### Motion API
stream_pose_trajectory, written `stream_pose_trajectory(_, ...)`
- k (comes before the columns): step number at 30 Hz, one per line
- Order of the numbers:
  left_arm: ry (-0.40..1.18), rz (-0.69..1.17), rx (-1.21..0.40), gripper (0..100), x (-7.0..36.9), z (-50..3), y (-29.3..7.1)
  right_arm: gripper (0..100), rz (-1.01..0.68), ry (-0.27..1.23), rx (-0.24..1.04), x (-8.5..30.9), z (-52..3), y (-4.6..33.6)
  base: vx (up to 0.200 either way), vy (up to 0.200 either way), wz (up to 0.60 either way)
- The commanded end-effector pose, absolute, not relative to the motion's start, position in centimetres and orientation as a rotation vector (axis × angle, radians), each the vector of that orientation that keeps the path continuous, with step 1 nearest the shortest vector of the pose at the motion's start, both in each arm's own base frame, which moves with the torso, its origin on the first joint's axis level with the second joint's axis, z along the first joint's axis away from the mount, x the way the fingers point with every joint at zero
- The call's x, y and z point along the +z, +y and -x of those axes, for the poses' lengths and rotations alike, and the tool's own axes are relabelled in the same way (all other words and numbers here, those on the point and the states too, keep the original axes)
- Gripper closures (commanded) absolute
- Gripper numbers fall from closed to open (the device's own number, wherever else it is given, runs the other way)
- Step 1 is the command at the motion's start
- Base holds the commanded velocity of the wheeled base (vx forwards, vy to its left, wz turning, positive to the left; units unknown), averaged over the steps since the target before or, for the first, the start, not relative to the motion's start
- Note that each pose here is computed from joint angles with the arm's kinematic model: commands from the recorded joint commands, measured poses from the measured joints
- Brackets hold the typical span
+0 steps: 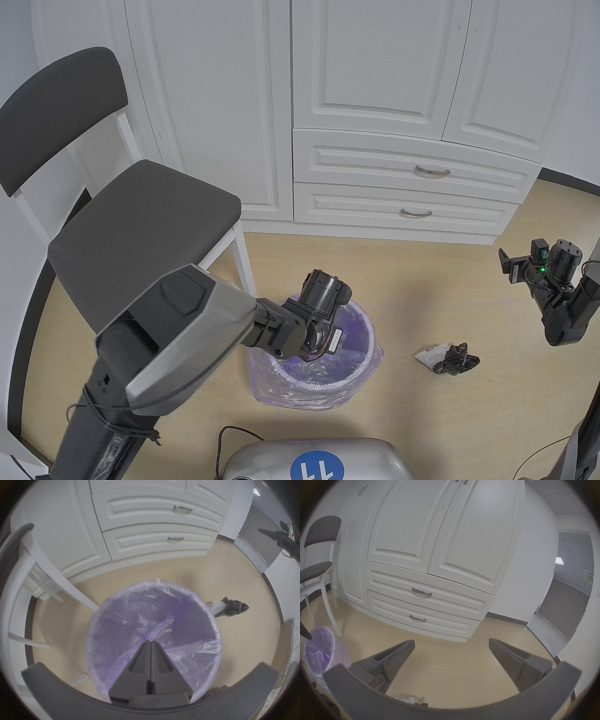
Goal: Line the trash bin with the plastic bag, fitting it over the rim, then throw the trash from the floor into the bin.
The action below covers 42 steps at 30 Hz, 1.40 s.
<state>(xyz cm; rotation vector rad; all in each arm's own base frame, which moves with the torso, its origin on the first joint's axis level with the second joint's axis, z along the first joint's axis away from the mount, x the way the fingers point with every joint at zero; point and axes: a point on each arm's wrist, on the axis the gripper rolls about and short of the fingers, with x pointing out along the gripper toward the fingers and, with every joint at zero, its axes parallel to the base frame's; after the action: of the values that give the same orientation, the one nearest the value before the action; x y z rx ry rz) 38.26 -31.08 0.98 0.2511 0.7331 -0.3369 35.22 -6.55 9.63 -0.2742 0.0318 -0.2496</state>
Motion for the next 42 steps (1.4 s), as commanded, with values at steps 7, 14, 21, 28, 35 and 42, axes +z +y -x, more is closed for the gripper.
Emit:
stream_pose_trajectory(7,0.877,-0.252,-0.383,100,-5.1,-40.6,-30.8,0,0.273,0.069,-0.250,8.1,-36.0,-6.9,0.000,0.000,0.00)
stream_pose_trajectory(14,0.947,-0.218,-0.402,100,-5.9,-42.6,-29.2,0,0.276,0.066,-0.250,8.1,-36.0,-6.9,0.000,0.000,0.00)
stream_pose_trajectory(21,0.987,-0.189,-0.470,100,-5.8,-42.8,-28.6,0,0.276,0.071,-0.251,8.0,-36.0,-6.9,0.000,0.000,0.00)
stream_pose_trajectory(28,1.020,-0.321,-0.504,100,-6.0,-42.0,-28.7,0,0.277,0.069,-0.254,8.1,-35.9,-7.0,0.000,0.000,0.00)
stream_pose_trajectory(35,1.059,-0.380,-0.501,100,-6.0,-41.2,-29.0,0,0.277,0.065,-0.261,8.3,-35.8,-7.2,0.000,0.000,0.00)
stream_pose_trajectory(42,0.933,-0.370,-0.425,100,-5.2,-42.2,-29.3,0,0.277,0.064,-0.263,8.3,-35.8,-7.3,0.000,0.000,0.00)
